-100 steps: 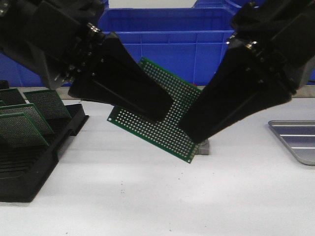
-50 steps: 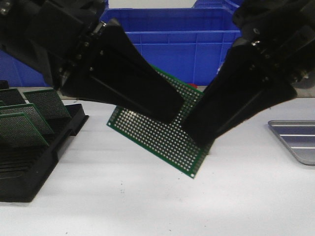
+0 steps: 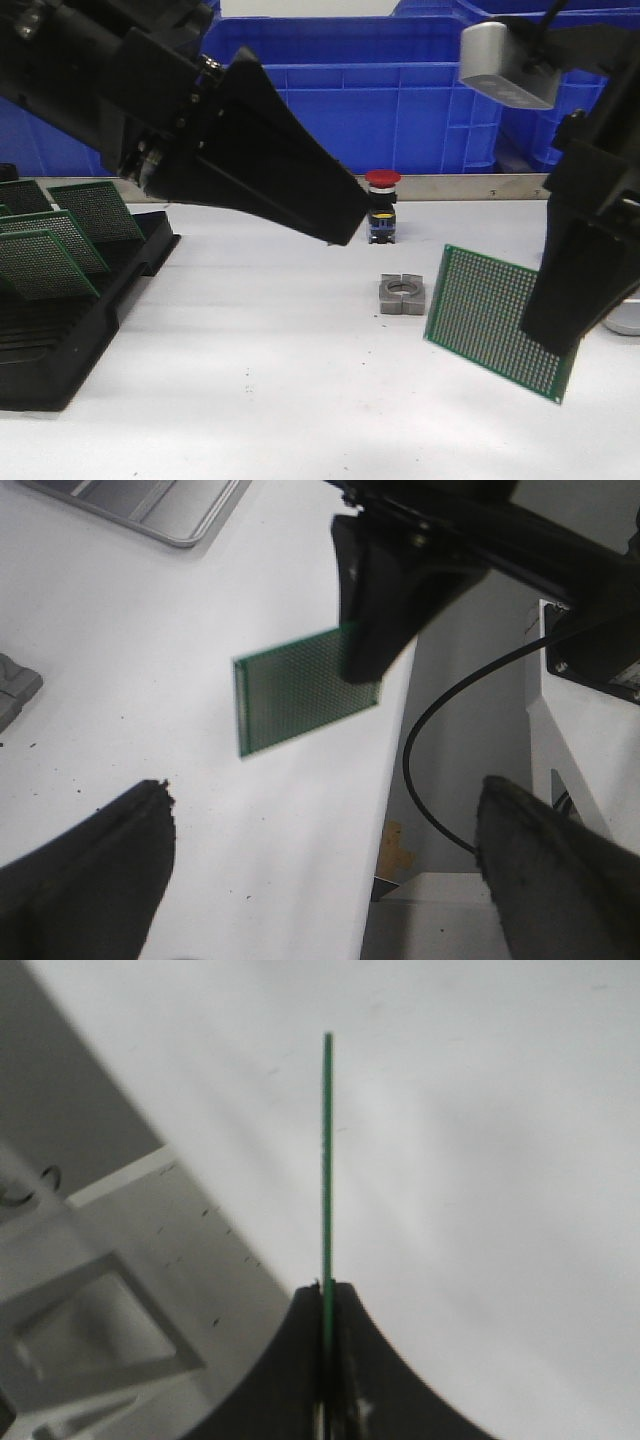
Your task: Place circuit board on tray
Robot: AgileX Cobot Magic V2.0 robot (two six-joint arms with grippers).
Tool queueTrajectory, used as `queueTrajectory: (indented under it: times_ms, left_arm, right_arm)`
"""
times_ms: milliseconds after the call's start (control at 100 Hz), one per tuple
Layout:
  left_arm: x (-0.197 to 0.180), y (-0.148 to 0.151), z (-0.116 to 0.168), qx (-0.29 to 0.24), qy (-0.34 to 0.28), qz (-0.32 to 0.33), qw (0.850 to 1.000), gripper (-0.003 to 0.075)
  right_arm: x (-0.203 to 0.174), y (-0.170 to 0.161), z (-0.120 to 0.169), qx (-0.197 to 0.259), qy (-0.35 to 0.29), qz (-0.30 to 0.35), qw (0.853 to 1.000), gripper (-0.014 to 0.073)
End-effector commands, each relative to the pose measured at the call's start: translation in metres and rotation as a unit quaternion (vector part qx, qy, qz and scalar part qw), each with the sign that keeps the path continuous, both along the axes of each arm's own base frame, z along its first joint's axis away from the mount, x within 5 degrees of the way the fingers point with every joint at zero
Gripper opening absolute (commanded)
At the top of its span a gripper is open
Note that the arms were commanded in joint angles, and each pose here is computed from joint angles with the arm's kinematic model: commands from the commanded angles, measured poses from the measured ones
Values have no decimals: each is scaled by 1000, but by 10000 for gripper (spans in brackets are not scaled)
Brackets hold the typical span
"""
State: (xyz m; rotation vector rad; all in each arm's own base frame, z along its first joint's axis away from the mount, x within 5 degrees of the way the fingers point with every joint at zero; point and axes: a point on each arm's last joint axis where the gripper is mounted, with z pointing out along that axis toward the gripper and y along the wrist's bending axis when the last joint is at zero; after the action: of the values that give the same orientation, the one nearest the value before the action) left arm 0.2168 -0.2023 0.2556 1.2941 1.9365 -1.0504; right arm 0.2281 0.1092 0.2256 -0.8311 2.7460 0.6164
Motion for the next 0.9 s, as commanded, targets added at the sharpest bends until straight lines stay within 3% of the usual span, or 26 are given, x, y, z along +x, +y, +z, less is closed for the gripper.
queueTrajectory:
  times_ms: [0, 180, 370, 690, 780, 830, 850, 890]
  left_arm:
    - [-3, -4, 20, -39, -5, 2, 999, 569]
    - [-3, -4, 20, -39, -5, 2, 999, 569]
    - [-3, -4, 20, -39, -5, 2, 999, 569]
    - [-3, -4, 20, -39, -5, 3, 999, 569]
    - [-3, -4, 20, -39, -5, 3, 999, 569]
    - [-3, -4, 20, -39, -5, 3, 999, 569]
    - [-3, -4, 20, -39, -5, 3, 999, 569]
    - [-2, -4, 20, -39, -6, 3, 999, 569]
  right_arm:
    - [17, -15, 15, 11, -52, -83, 995, -66]
    - [40, -63, 18, 6, -104, -201, 974, -66]
    - [53, -110, 21, -7, -156, -302, 941, -66]
    - [67, -129, 9, -24, -179, -345, 921, -56]
    - [68, -130, 11, -25, -186, -347, 919, 66]
    - [69, -130, 12, -24, -188, -347, 919, 190]
    - [69, -130, 12, -24, -189, -347, 918, 292]
    - [69, -130, 13, -24, -192, -347, 918, 374]
